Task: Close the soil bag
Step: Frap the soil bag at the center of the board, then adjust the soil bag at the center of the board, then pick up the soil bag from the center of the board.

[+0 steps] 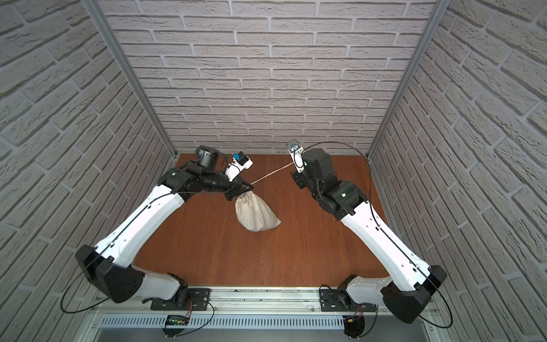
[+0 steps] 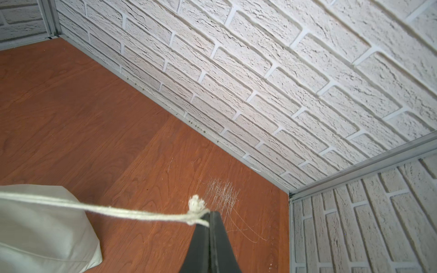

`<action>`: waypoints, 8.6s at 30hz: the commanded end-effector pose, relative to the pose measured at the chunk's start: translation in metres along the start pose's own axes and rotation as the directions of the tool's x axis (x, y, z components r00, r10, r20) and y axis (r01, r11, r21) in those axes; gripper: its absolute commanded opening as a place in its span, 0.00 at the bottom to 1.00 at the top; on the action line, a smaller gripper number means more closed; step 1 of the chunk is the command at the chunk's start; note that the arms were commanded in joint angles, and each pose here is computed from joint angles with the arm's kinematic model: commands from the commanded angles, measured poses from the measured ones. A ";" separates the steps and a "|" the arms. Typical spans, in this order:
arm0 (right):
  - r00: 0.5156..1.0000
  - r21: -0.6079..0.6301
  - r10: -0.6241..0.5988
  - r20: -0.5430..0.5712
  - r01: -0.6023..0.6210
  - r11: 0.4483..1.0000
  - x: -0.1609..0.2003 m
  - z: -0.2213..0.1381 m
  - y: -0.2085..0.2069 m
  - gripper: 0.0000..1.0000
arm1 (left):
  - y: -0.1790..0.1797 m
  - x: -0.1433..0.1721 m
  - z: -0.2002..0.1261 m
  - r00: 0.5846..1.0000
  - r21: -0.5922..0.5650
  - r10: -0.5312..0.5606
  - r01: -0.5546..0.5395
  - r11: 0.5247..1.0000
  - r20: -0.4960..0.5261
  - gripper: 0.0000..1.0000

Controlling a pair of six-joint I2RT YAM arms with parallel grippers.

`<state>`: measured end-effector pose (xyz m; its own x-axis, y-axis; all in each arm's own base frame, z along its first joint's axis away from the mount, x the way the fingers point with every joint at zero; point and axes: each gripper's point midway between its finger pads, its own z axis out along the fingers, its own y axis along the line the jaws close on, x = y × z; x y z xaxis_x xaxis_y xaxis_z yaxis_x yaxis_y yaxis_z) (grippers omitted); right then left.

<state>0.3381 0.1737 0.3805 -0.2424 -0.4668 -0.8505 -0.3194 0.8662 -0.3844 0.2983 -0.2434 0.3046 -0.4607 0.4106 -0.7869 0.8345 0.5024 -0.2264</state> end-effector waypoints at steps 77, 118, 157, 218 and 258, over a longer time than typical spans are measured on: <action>0.989 -0.602 -0.115 -0.096 0.034 0.798 0.141 0.017 0.259 0.24 | 0.035 0.014 -0.021 0.977 -0.061 -0.209 0.211 0.975 0.039 0.00; 0.968 -0.825 -0.039 0.246 0.231 0.516 0.070 -0.014 0.240 0.99 | 0.013 0.005 -0.009 0.992 -0.028 -0.124 0.123 0.992 -0.023 0.00; 0.997 -0.824 -0.073 0.035 0.071 0.563 0.120 0.034 0.231 0.96 | 0.074 0.009 0.054 0.971 -0.098 -0.223 0.214 0.972 -0.091 0.00; 0.987 -0.622 -0.019 -0.158 -0.084 0.778 0.155 0.058 0.252 0.94 | 0.114 0.056 -0.023 0.784 -0.374 -0.557 0.620 0.690 0.272 0.98; 0.982 -0.568 0.057 -0.181 -0.152 0.809 0.183 0.021 0.202 0.95 | 0.091 0.127 0.114 0.699 -0.350 -0.713 0.654 0.671 -0.060 0.98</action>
<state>0.2456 0.2696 0.1372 -0.4130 -0.4751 -0.7770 -0.7563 0.6543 0.0019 0.3556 -0.2242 0.1246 -0.9240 -0.0489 -0.3792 0.1422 0.8767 -0.4595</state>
